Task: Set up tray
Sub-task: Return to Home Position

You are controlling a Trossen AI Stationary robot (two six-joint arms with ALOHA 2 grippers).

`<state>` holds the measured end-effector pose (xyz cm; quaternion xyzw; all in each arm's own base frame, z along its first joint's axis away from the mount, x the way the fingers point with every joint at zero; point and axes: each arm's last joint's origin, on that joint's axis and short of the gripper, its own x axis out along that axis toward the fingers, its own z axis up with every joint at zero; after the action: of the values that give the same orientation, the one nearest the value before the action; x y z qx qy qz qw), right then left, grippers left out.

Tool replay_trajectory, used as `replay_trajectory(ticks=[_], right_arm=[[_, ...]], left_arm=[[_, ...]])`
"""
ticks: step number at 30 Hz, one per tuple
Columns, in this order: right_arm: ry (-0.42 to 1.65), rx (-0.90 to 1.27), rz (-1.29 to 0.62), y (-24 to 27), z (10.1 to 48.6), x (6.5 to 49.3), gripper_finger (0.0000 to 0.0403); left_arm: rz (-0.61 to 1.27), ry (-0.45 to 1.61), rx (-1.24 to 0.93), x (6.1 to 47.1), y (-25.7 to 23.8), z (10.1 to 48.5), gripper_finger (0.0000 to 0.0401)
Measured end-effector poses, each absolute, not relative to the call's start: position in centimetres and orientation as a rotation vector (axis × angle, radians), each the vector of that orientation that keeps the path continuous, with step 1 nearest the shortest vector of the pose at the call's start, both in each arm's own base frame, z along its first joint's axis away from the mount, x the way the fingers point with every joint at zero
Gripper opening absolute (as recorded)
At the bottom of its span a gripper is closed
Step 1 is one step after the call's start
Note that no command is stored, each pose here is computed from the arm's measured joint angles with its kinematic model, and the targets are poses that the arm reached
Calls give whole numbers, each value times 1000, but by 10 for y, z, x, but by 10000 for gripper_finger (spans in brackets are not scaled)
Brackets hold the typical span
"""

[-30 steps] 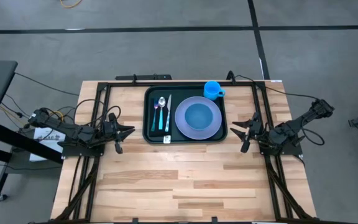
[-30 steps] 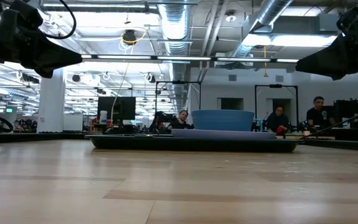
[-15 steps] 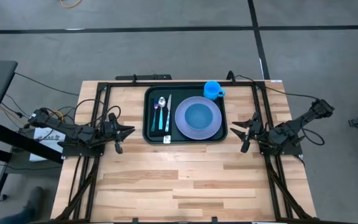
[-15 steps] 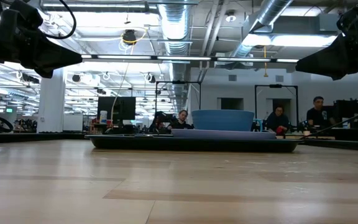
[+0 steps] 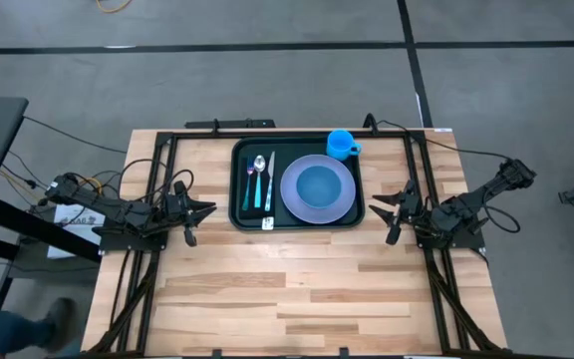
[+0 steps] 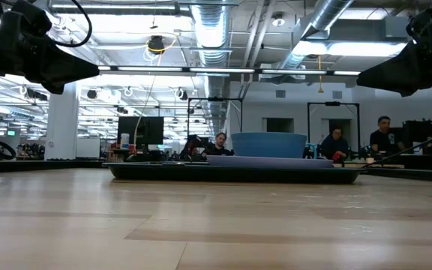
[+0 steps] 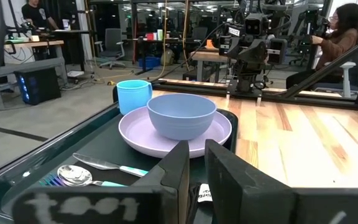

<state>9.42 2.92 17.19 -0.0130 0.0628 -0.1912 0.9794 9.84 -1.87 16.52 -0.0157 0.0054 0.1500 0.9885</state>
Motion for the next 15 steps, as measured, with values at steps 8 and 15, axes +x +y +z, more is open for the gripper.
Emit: replay_trajectory(ticks=[8, 15], right_arm=[[126, -26, -385, 29, 172, 94, 138], [126, -26, -385, 29, 172, 94, 137]], left_arm=[[301, 11, -31, 98, -19, 165, 41], [301, 11, -32, 98, -19, 165, 41]])
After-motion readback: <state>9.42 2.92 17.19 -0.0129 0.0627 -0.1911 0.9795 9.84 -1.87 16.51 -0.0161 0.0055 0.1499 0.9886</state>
